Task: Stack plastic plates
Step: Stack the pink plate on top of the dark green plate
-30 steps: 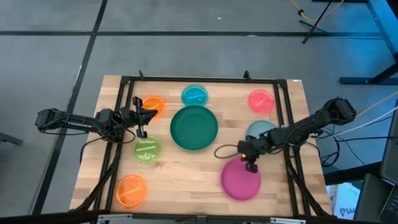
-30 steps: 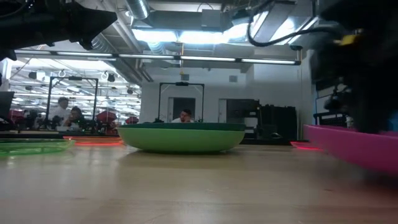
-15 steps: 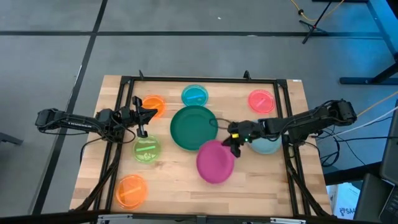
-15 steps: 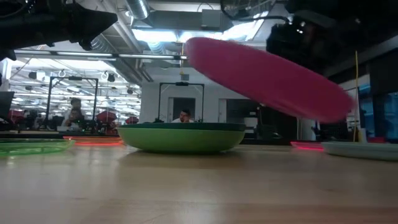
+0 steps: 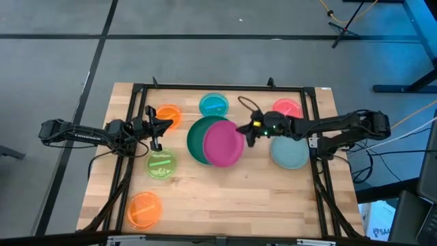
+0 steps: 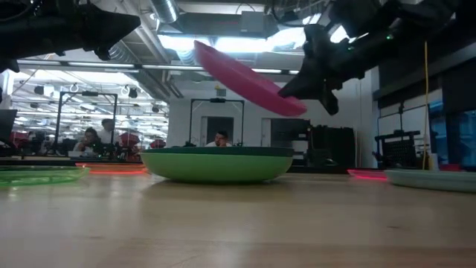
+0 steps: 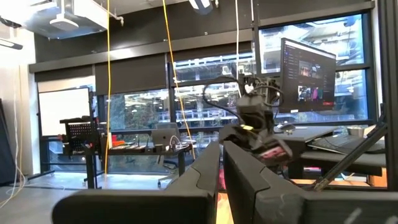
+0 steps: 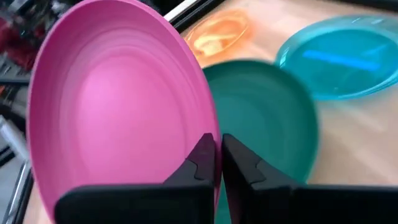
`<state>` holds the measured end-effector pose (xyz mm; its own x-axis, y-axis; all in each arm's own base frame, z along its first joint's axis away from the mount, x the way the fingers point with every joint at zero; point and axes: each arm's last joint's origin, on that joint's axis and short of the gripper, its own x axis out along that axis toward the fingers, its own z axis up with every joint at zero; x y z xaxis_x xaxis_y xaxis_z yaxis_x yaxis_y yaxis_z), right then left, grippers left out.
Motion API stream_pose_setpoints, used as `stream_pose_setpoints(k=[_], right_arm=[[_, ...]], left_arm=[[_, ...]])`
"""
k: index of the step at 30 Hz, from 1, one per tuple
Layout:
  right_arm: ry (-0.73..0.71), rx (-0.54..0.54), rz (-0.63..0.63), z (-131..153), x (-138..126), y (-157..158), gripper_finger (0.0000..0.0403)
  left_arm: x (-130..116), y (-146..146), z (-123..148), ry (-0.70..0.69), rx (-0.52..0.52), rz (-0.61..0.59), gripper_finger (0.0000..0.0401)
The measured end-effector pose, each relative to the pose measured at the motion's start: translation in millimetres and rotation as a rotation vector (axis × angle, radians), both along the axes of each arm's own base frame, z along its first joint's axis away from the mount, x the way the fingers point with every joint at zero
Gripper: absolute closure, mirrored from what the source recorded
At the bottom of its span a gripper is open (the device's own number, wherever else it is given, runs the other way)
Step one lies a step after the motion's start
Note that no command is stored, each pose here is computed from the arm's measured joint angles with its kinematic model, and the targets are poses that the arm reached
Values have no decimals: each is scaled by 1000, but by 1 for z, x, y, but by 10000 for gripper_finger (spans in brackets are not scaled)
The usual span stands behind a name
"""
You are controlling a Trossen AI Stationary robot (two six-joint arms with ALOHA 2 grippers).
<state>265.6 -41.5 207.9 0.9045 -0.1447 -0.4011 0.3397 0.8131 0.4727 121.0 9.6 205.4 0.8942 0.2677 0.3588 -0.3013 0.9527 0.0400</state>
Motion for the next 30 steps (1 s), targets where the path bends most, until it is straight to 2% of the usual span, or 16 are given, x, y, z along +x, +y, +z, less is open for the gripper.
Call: stream_pose_setpoints(k=[6, 13, 21, 30], right_arm=[[4, -35, -47, 4, 13, -14, 395], [57, -87, 11, -2, 45, -18, 395], [185, -129, -4, -24, 67, -24, 395], [252, -124, -6, -48, 73, -26, 395]], left_arm=[[0, 0, 0, 0, 1, -4, 387], [0, 0, 0, 0, 0, -1, 387], [0, 0, 0, 0, 0, 0, 387], [0, 0, 0, 0, 0, -2, 387]])
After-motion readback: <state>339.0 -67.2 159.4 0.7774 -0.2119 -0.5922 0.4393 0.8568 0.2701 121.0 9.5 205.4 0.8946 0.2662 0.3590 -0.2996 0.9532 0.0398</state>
